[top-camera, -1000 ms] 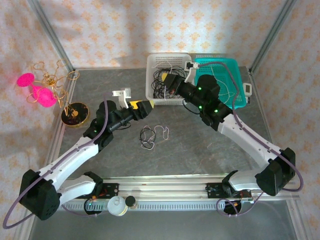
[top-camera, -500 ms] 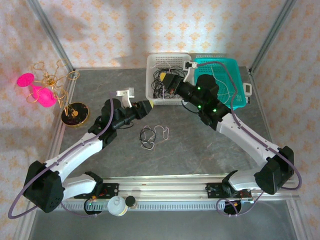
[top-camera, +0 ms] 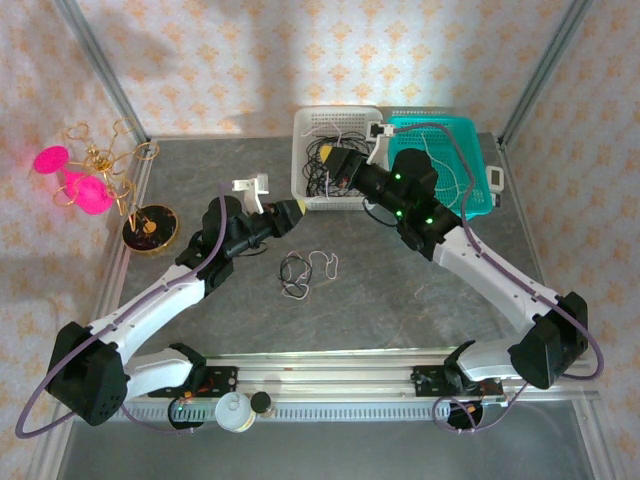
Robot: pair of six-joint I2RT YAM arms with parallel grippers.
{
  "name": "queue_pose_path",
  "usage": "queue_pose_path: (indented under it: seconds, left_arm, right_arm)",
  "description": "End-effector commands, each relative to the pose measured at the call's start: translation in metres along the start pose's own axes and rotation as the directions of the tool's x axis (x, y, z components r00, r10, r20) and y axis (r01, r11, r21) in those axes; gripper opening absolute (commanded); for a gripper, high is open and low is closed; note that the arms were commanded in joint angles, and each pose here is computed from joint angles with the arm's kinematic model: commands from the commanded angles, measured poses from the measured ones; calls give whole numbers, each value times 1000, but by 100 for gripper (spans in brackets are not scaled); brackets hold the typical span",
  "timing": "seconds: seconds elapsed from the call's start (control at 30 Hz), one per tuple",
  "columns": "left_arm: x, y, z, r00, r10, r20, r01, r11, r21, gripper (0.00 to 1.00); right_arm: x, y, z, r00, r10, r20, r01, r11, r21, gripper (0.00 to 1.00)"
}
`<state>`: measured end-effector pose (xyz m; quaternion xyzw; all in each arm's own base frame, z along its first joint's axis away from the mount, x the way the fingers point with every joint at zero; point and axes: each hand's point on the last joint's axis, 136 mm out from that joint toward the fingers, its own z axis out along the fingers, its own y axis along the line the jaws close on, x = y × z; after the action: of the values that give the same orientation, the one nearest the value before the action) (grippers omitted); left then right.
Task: Untangle the cables
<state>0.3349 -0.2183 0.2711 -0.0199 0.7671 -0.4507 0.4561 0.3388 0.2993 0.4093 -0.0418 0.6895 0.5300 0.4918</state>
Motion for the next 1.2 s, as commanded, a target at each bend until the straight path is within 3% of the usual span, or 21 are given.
queue_pose_path:
  seconds: [0.0,0.33,0.43,0.67,0.93,1.17]
  left_arm:
    - [-4,-5,1,1000,21,-12,-21,1000,-2,46]
    - [4,8,3,998,43,-39,-46,996,-81,52]
    - [4,8,3,998,44,-35,-47,995,-85,42]
    - [-2,3,-2,999,51,-2,-51,996,-74,1]
    - [12,7,-16,997,71,-3,-71,996,-54,0]
    - [38,3,-23,996,79,-32,-78,996,53,0]
  right_arm:
    - [-5,8,0,1000,-12,22,13,999,-35,0]
    - [-3,5,1,1000,-7,19,8,999,-31,0]
    - [-2,5,1,1000,-6,17,6,1000,-31,0]
    - [-1,1,1,1000,-13,13,14,1000,-16,0]
    - [-30,-18,-18,994,-27,102,18,996,86,0]
    - [-72,-19,-43,946,88,313,-109,993,49,0]
